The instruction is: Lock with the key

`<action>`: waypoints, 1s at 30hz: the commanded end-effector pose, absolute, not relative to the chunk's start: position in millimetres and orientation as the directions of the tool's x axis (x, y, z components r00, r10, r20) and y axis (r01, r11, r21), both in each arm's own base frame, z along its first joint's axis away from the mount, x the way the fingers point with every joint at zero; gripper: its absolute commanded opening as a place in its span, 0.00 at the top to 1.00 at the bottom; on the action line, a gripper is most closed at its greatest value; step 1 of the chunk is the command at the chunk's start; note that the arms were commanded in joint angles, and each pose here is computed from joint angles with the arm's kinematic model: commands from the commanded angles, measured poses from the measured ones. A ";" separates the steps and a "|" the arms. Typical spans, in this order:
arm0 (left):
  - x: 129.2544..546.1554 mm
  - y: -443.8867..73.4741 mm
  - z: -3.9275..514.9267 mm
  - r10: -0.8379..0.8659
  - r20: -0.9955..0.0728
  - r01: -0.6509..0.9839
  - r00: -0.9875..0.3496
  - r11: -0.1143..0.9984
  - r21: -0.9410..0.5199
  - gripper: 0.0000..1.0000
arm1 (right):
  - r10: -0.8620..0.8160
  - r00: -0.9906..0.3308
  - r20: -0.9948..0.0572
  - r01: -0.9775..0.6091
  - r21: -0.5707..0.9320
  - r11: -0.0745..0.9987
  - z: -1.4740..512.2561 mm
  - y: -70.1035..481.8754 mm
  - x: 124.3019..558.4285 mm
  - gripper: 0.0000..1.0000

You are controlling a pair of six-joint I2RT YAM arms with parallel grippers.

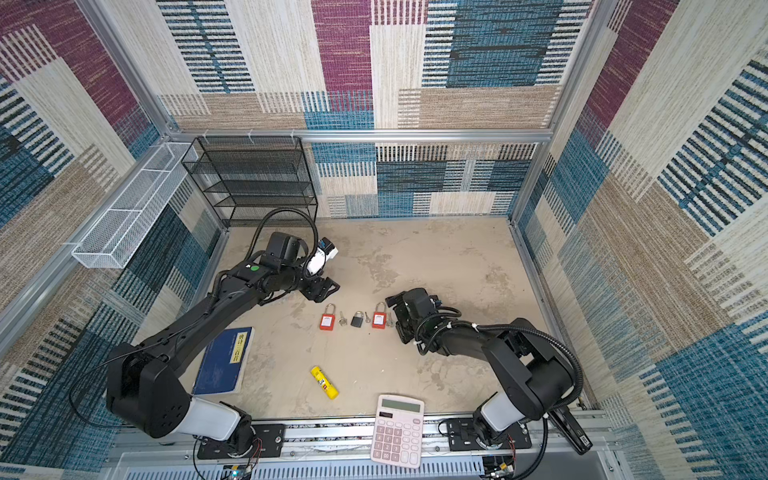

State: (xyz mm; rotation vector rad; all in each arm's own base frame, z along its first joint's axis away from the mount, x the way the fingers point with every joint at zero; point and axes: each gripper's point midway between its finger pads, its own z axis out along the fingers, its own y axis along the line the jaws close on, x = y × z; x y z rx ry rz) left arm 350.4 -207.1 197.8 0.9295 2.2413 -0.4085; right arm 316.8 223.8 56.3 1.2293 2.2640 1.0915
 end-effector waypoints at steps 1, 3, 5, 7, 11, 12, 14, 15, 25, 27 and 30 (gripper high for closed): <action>351.6 -209.1 204.3 0.470 -0.698 0.699 -0.541 0.713 -0.062 0.23 | 0.844 -0.535 0.030 0.613 0.701 0.364 40.7 208.2 307.4 0.01; 351.4 -209.0 208.0 0.463 -0.704 0.696 -0.538 0.715 -0.062 0.23 | 0.838 -0.545 -0.018 0.586 0.707 0.396 45.4 205.4 311.4 0.01; 350.6 -208.9 211.6 0.452 -0.713 0.692 -0.536 0.719 -0.064 0.21 | 0.826 -0.553 -0.108 0.544 0.705 0.456 55.4 200.2 320.1 0.01; 350.1 -208.4 215.0 0.436 -0.734 0.691 -0.521 0.720 -0.063 0.04 | 0.803 -0.555 -0.217 0.491 0.694 0.527 72.0 193.0 331.4 0.01; 355.7 -202.3 225.3 0.363 -0.780 0.659 -0.509 0.748 -0.082 0.01 | 0.760 -0.487 -0.430 0.380 0.679 0.628 121.5 168.4 357.1 0.01; 357.7 -199.8 227.5 0.345 -0.790 0.648 -0.507 0.757 -0.086 0.01 | 0.747 -0.462 -0.479 0.358 0.670 0.651 133.2 161.0 362.6 0.01; 363.8 -190.7 233.5 0.286 -0.813 0.604 -0.506 0.791 -0.098 0.01 | 0.684 -0.423 -0.595 0.267 0.640 0.721 162.5 147.4 374.5 0.01; 365.2 -185.8 236.5 0.258 -0.824 0.584 -0.505 0.805 -0.106 0.01 | 0.656 -0.408 -0.636 0.214 0.631 0.745 175.4 142.9 379.5 0.01; 363.7 -84.4 245.6 0.061 -0.947 0.227 -0.314 0.974 -0.013 0.01 | 0.421 -0.088 -0.903 0.307 0.378 0.874 236.2 10.9 386.9 0.01; 357.2 -64.2 238.9 0.088 -0.953 0.153 -0.292 0.987 0.044 0.01 | 0.364 -0.048 -0.930 0.348 0.326 0.879 228.9 -7.8 379.4 0.01; 349.9 -34.4 221.3 0.101 -0.952 0.034 -0.290 0.995 0.095 0.01 | 0.284 -0.004 -0.959 0.375 0.262 0.889 219.0 -23.6 366.5 0.01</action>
